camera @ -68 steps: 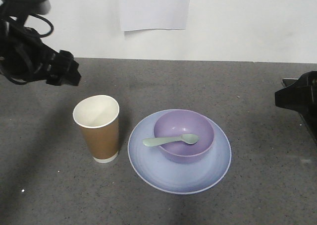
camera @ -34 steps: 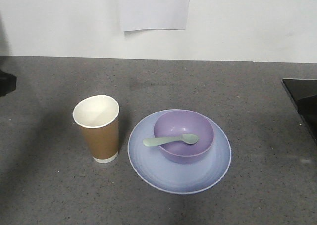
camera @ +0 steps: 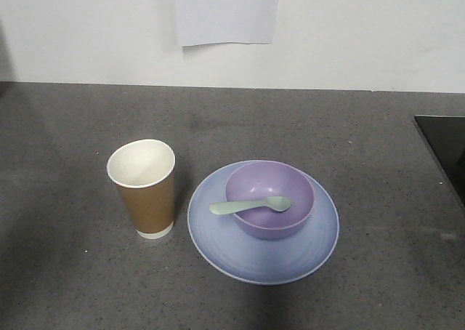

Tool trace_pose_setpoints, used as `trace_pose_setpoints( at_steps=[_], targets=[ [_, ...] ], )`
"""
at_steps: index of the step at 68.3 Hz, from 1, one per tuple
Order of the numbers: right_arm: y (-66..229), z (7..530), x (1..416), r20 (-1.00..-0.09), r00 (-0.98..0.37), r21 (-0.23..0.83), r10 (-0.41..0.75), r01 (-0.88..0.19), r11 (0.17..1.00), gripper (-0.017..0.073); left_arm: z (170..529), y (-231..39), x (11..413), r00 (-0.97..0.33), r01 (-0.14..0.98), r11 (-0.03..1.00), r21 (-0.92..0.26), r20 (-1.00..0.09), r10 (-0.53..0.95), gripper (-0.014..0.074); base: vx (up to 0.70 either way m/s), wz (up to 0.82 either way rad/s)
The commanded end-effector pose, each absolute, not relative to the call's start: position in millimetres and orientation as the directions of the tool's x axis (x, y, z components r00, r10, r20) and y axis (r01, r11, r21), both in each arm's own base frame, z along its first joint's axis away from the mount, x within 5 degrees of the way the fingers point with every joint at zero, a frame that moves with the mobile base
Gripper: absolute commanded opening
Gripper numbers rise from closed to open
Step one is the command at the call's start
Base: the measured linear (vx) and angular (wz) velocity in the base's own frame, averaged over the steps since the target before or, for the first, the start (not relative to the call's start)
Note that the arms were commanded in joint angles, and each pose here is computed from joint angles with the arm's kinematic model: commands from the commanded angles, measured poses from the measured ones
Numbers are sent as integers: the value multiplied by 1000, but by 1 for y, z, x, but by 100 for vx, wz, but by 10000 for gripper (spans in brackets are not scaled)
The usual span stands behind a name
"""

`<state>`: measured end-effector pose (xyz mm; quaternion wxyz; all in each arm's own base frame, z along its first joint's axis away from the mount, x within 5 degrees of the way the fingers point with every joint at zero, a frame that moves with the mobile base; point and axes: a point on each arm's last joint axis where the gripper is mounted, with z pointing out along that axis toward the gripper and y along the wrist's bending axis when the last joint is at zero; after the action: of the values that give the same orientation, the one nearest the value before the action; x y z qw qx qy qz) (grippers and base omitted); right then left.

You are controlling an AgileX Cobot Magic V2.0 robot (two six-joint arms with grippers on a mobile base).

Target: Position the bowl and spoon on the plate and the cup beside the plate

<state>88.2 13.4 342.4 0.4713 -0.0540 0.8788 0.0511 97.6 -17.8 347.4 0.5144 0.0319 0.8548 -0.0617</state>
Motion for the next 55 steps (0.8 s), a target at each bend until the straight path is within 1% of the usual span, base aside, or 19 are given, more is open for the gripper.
trace_pose_setpoints(
  at_steps=[1,7,10,14,15,18,20,55],
  targets=[
    [12,353,89,-891,-453,27,-35,-129,991,410,357,-18,94,-374,139,986,-89,-927,-31,341,0,0],
    [12,353,88,-893,-448,26,-35,-128,991,293,356,-18,93,-373,139,986,-89,-927,-31,209,0,0],
    [12,353,88,-893,-448,26,-35,-128,991,204,356,-18,94,-372,139,986,-89,-928,-32,122,0,0],
    [12,353,88,-893,-448,26,-35,-128,991,113,356,-18,94,-370,140,986,-90,-928,-32,7,0,0],
    [12,353,88,-893,-448,26,-35,-128,991,90,356,-18,94,-369,140,986,-90,-929,-32,-10,0,0],
    [12,353,88,-893,-448,26,-35,-128,991,12,357,-18,94,-361,143,986,-90,-932,-32,-9,0,0],
    [12,353,88,-894,-448,27,-34,-129,991,-17,358,-18,94,-357,144,985,-90,-933,-33,-8,0,0],
    [12,352,88,-890,-455,30,-33,-130,991,-10,358,-18,94,-356,145,985,-92,-934,-35,-7,0,0]
  ],
)
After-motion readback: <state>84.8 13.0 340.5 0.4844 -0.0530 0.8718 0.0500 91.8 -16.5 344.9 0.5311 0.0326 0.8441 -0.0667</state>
